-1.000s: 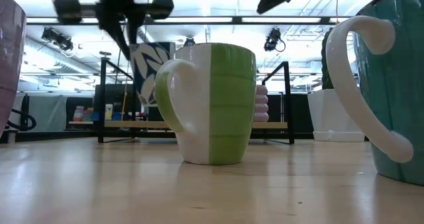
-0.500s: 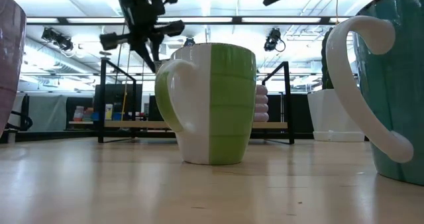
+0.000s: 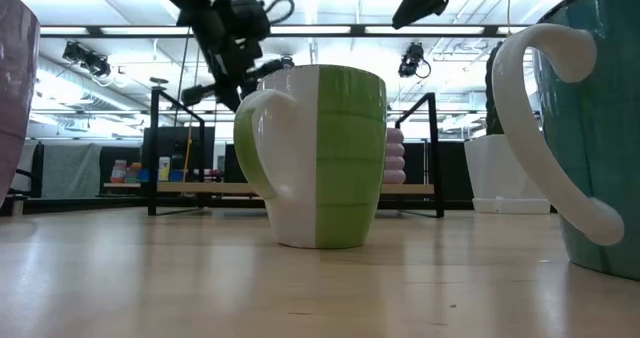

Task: Place coffee mugs
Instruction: Put the blue mug on the shelf

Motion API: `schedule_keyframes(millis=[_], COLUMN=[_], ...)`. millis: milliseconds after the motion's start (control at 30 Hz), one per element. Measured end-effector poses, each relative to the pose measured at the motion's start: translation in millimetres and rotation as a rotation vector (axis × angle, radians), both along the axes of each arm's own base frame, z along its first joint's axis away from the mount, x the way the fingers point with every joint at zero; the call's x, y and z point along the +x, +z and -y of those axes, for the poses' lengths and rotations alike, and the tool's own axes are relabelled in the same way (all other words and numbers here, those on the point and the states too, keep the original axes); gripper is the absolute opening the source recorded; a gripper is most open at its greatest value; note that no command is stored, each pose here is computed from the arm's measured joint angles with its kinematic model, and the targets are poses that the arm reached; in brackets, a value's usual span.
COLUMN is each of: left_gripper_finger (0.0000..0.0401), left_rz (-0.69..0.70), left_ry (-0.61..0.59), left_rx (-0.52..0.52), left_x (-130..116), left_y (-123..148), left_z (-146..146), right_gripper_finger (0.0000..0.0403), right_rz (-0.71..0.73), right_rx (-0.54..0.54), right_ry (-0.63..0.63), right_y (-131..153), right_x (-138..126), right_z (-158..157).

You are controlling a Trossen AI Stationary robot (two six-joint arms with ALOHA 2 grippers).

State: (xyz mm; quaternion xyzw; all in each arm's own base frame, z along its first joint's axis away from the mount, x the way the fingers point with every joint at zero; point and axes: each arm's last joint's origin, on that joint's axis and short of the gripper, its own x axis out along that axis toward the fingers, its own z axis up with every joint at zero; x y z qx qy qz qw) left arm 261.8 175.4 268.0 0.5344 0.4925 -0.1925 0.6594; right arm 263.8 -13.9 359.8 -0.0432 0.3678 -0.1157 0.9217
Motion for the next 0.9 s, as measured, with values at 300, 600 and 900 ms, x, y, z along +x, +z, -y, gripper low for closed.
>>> schedule_keyframes(millis=[300, 600, 900], left_gripper_finger=[0.0025, 0.0024, 0.0024], left_rz=[-0.035, -0.015, -0.009], left_ry=[-0.024, 0.018, 0.032], left_rx=[0.004, -0.108, -0.148], left_x=[3, 1, -1], left_y=[-13, -8, -4], left_z=[-11, -7, -4], right_gripper_finger=[0.0107, 0.0107, 0.0107], right_rz=[0.014, 0.037, 0.048], right_rx=[0.006, 0.011, 0.024], right_ry=[-0.003, -0.005, 0.009], right_y=[1, 2, 3], right_x=[1, 2, 3], right_z=[4, 7, 7])
